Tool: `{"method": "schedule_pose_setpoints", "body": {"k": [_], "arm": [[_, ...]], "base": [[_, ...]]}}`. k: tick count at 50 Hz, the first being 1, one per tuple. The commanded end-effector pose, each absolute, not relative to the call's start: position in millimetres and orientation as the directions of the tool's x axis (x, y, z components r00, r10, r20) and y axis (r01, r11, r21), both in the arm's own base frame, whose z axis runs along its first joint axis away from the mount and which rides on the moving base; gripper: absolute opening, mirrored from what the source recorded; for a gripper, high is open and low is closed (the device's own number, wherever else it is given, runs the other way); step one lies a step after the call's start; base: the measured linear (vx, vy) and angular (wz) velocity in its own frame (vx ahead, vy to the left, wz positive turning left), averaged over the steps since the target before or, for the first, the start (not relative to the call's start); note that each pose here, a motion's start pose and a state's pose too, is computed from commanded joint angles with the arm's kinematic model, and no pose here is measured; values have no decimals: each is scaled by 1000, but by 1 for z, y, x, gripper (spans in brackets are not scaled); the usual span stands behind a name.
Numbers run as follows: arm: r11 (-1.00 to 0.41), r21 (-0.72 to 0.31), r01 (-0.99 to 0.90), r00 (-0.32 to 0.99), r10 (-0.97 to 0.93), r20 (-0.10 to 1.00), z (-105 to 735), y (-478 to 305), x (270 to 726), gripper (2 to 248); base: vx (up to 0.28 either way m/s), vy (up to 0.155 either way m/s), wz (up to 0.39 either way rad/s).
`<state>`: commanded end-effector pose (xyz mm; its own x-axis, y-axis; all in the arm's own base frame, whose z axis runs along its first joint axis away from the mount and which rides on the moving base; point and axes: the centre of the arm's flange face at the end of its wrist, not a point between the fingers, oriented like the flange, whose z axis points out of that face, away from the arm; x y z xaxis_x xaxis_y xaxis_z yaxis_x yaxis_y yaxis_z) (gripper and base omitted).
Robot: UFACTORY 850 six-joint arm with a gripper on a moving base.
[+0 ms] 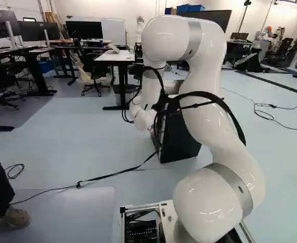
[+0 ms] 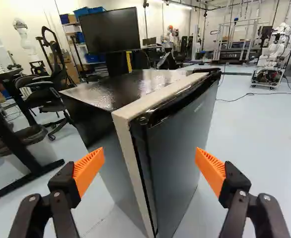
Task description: Open the fridge door
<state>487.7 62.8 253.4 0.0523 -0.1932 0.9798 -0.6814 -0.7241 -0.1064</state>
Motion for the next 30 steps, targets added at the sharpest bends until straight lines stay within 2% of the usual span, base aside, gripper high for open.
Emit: {"method": "schedule_pose_setpoints", "body": {"k": [30], "arm": [[-697,-129,-706,20,-201,979,251,49,511,247]], "base": [[0,0,0]]}}
